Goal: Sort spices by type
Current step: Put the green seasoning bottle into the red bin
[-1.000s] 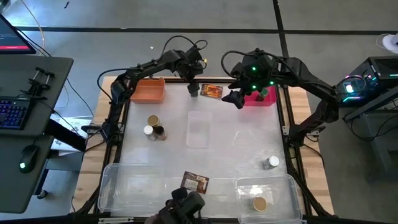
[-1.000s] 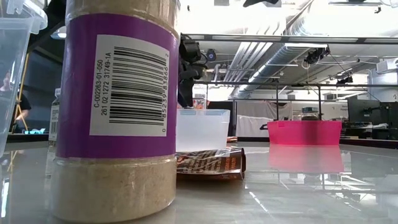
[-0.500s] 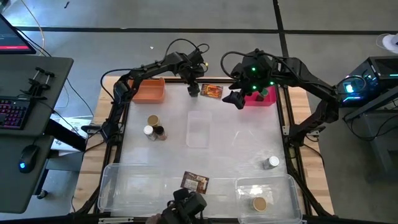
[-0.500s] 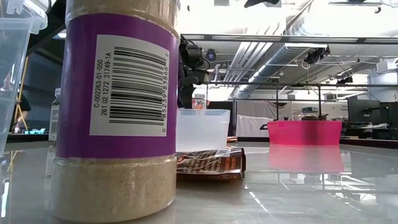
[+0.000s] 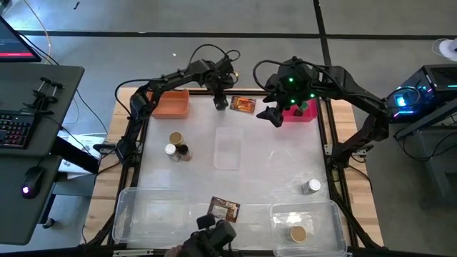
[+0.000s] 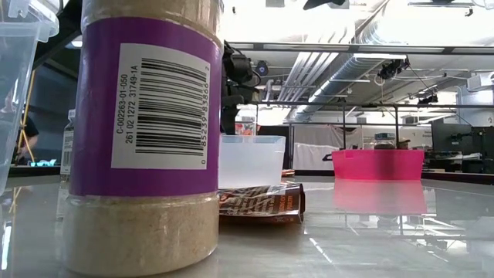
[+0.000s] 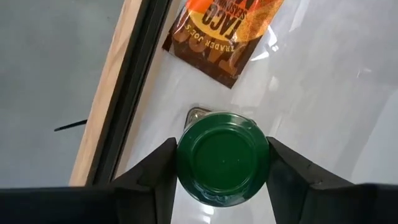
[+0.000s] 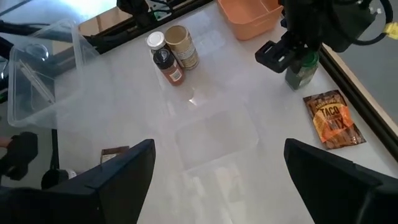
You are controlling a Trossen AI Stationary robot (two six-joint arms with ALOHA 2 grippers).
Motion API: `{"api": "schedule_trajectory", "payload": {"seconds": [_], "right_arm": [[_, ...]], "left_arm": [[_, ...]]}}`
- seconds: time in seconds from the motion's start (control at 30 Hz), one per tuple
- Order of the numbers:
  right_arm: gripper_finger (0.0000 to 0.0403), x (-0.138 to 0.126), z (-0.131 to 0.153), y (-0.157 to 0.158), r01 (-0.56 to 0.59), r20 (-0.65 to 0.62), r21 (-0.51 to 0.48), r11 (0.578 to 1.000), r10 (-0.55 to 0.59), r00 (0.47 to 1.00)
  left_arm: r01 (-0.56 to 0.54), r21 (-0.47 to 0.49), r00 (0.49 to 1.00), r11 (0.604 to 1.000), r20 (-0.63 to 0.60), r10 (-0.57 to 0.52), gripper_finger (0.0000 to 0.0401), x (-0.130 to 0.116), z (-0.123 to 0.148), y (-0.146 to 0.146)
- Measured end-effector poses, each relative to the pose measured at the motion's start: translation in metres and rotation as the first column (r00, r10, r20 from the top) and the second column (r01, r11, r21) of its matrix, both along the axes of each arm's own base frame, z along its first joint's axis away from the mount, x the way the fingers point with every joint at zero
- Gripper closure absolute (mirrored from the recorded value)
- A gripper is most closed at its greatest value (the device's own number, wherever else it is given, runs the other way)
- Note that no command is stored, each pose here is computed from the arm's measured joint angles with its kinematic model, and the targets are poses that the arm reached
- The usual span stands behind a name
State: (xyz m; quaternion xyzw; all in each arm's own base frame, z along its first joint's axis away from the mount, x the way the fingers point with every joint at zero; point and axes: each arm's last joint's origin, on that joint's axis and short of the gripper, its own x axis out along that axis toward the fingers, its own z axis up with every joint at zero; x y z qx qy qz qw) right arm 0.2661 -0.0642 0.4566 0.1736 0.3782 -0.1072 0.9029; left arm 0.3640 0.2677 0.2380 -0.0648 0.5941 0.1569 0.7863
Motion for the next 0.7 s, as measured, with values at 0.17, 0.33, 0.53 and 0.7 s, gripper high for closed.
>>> {"api": "schedule_trajectory", "payload": {"seconds": [0.17, 0.33, 0.53, 0.7], "right_arm": [[0.0052, 0.001, 0.001, 0.000, 0.049, 0.015, 0.046, 0.998, -0.049, 0.999], [0.0052, 0.000, 0.000, 0.000, 0.036, 0.008, 0.040, 0.999, -0.037, 0.999], [0.0052, 0.000, 0.001, 0.000, 0.000, 0.010, 0.004, 1.000, 0.000, 1.000], [0.0052, 0.000, 0.001, 0.001, -0.021, 0.011, 0.027, 0.999, 0.020, 1.000]], "left_arm": [[0.000, 0.064, 0.996, 0.998, 0.087, -0.005, 0.0238, 0.004, 0.041, 0.003], [0.001, 0.143, 0.976, 0.990, 0.216, -0.032, 0.0238, 0.008, 0.087, 0.001], [0.086, 0.179, 0.938, 0.980, 0.317, -0.140, 0.0238, 0.005, 0.116, -0.005], [0.141, 0.180, 0.924, 0.974, 0.330, -0.194, 0.0238, 0.007, 0.121, -0.014]]}}
